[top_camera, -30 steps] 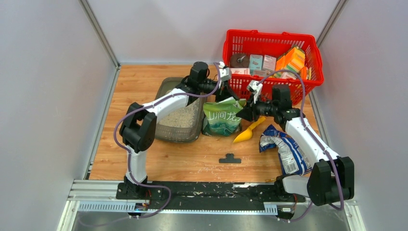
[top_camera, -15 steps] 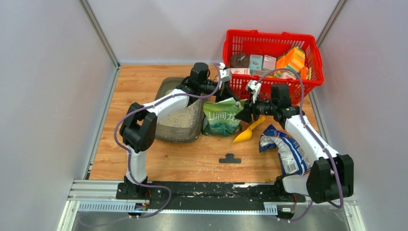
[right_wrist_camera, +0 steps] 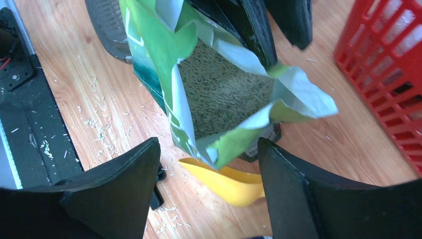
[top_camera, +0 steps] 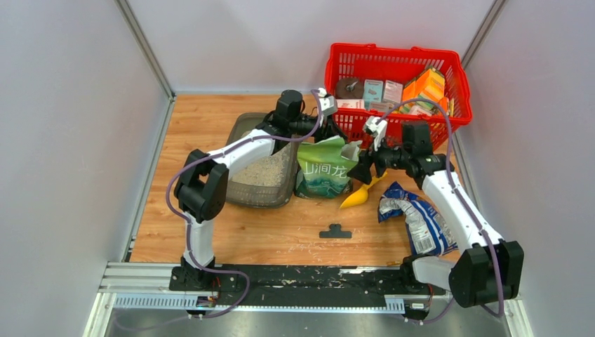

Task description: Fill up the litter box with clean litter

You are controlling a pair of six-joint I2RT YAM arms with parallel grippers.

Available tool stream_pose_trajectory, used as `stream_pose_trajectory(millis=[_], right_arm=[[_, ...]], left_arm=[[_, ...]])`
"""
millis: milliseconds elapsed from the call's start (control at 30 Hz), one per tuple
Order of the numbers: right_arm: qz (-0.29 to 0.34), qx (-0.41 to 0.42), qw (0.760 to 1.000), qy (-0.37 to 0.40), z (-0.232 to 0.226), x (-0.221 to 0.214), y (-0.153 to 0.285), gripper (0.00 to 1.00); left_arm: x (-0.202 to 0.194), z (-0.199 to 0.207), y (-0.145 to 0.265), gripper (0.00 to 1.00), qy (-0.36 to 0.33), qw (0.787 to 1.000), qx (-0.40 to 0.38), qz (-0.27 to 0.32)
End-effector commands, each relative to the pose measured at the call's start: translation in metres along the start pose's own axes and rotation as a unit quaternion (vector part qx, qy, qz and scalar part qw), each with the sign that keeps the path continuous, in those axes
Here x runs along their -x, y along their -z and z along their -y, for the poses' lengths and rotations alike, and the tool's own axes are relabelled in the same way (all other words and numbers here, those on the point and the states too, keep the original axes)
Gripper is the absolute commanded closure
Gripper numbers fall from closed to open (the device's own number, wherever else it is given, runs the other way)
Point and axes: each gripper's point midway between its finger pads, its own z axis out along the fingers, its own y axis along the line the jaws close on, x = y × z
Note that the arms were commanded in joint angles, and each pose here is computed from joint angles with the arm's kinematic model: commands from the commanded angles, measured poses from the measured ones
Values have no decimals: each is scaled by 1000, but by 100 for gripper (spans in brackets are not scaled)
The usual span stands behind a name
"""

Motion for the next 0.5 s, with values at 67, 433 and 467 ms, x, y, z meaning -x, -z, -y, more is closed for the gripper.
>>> stream_pose_trajectory(millis=[67, 433, 467], right_arm=[[23, -46, 998, 25, 16, 16, 38, 14], [76, 43, 993, 80, 25, 36, 23, 0], [82, 51, 992, 83, 25, 40, 22, 0]], left_arm=[[72, -18, 29, 55, -39, 995, 75, 51], [73, 3, 87, 53, -26, 993, 116, 3], [75, 6, 91, 53, -28, 993, 117, -1]])
